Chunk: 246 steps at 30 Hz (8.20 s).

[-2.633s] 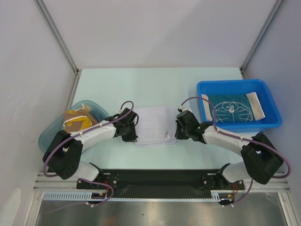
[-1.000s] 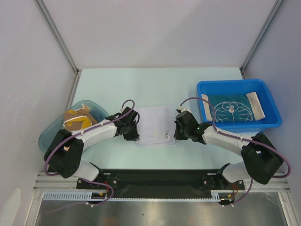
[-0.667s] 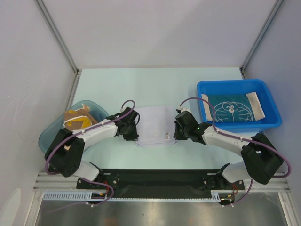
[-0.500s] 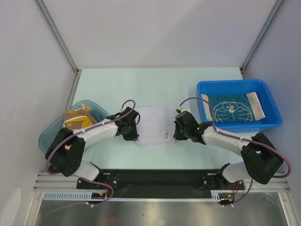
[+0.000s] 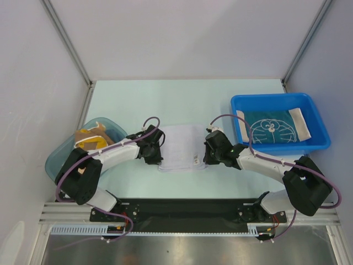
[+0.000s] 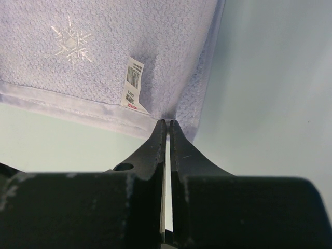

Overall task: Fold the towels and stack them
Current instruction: Fold the towel

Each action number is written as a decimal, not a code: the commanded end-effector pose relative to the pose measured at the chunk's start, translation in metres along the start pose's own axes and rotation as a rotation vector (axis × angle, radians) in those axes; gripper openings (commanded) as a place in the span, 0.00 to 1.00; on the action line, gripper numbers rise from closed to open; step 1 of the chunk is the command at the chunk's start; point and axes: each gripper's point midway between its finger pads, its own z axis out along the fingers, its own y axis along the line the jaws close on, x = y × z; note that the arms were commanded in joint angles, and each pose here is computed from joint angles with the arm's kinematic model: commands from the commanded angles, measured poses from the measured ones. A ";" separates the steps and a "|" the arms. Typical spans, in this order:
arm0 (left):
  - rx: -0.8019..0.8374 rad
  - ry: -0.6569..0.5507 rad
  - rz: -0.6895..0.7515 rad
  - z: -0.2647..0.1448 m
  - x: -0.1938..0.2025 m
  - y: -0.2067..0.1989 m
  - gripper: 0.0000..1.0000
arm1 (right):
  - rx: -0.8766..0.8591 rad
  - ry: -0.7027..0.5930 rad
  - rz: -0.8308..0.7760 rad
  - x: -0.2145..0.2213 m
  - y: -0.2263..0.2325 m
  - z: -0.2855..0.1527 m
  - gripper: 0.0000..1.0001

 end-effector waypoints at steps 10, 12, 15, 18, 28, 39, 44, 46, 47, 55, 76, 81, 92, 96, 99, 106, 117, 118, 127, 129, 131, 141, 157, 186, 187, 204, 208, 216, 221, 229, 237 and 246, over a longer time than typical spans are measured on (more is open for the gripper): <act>0.115 0.005 -0.009 -0.006 0.002 -0.026 0.19 | -0.029 -0.043 0.004 -0.010 0.009 -0.003 0.00; 0.115 0.003 -0.011 -0.007 0.003 -0.025 0.19 | -0.031 -0.044 0.003 -0.010 0.010 -0.004 0.00; 0.101 0.015 -0.011 -0.005 0.010 -0.020 0.19 | -0.033 -0.044 0.003 -0.009 0.009 -0.004 0.00; 0.086 0.019 -0.023 -0.002 0.016 -0.013 0.20 | -0.034 -0.047 0.004 -0.010 0.010 -0.005 0.00; 0.084 0.015 -0.027 -0.003 0.020 -0.008 0.17 | -0.036 -0.043 0.009 -0.009 0.010 -0.004 0.00; 0.032 -0.037 0.007 -0.030 -0.007 -0.013 0.00 | -0.026 -0.092 -0.023 -0.038 0.019 -0.025 0.00; 0.024 -0.042 0.022 -0.042 -0.005 -0.008 0.00 | -0.004 -0.070 -0.034 -0.030 0.011 -0.033 0.00; 0.039 -0.024 0.024 -0.039 0.005 -0.003 0.00 | 0.002 -0.065 -0.027 -0.023 0.005 -0.037 0.00; 0.049 -0.008 0.019 -0.037 0.012 -0.002 0.00 | 0.005 -0.063 -0.016 -0.019 0.002 -0.037 0.00; 0.112 0.077 -0.009 -0.007 0.053 0.009 0.00 | 0.020 -0.026 0.033 0.018 -0.023 -0.020 0.00; 0.135 0.100 0.013 -0.009 0.061 0.010 0.32 | 0.078 -0.027 0.018 0.029 -0.040 -0.009 0.10; 0.111 0.079 0.037 -0.027 0.051 0.010 0.44 | 0.105 -0.052 0.033 0.017 -0.039 -0.028 0.28; 0.161 -0.197 0.116 -0.043 -0.081 -0.042 0.38 | -0.053 -0.142 -0.080 -0.045 0.012 -0.038 0.08; 0.153 -0.145 0.097 -0.012 -0.112 -0.037 0.33 | -0.088 -0.200 -0.154 -0.101 0.012 -0.012 0.03; 0.166 -0.074 0.077 0.012 -0.125 -0.033 0.32 | -0.146 -0.176 -0.199 -0.139 0.006 0.008 0.08; 0.156 -0.043 0.103 0.032 -0.144 -0.032 0.32 | -0.330 -0.078 -0.188 -0.149 0.002 0.049 0.10; 0.029 -0.015 0.121 0.057 -0.150 -0.009 0.33 | -0.253 -0.021 -0.185 -0.159 -0.019 0.098 0.09; 0.028 -0.021 0.120 0.057 -0.152 -0.009 0.33 | -0.241 -0.017 -0.188 -0.160 -0.022 0.104 0.09; 0.040 -0.033 0.153 0.047 -0.168 -0.016 0.36 | -0.180 -0.002 -0.232 -0.162 -0.034 0.114 0.10; 0.044 -0.062 0.183 0.036 -0.179 -0.019 0.39 | -0.169 -0.006 -0.239 -0.168 -0.036 0.111 0.12; 0.030 -0.068 0.205 0.027 -0.184 -0.016 0.42 | -0.175 0.006 -0.258 -0.168 -0.036 0.108 0.14; 0.143 -0.057 0.458 0.011 -0.193 -0.025 0.49 | -0.348 0.037 -0.455 -0.184 -0.018 0.076 0.40; 0.223 0.065 0.538 0.047 -0.180 0.002 0.47 | -0.571 0.221 -0.505 -0.170 -0.032 0.103 0.46; 0.336 0.050 0.539 0.036 -0.197 -0.015 0.00 | -0.563 0.107 -0.475 -0.200 -0.040 0.099 0.00; 0.331 0.042 0.540 0.032 -0.201 -0.016 0.00 | -0.557 0.088 -0.484 -0.203 -0.040 0.098 0.00; 0.284 -0.108 0.542 -0.040 -0.198 -0.018 0.00 | -0.474 -0.126 -0.522 -0.206 -0.031 0.034 0.00; 0.285 -0.141 0.562 -0.058 -0.183 -0.027 0.00 | -0.419 -0.168 -0.497 -0.193 -0.032 0.015 0.00; 0.263 -0.110 0.561 -0.063 -0.130 -0.023 0.00 | -0.304 -0.208 -0.413 -0.155 -0.031 -0.008 0.00; 0.249 -0.112 0.561 -0.070 -0.107 -0.019 0.00 | -0.268 -0.225 -0.391 -0.129 -0.024 -0.018 0.00; 0.248 -0.062 0.523 -0.062 -0.066 -0.016 0.00 | -0.233 -0.130 -0.373 -0.077 -0.013 -0.014 0.00; 0.237 -0.004 0.489 -0.052 -0.036 -0.006 0.00 | -0.163 -0.094 -0.299 -0.052 -0.027 -0.014 0.00; 0.219 0.018 0.457 -0.054 -0.024 0.002 0.01 | -0.178 -0.074 -0.238 -0.042 -0.019 -0.023 0.00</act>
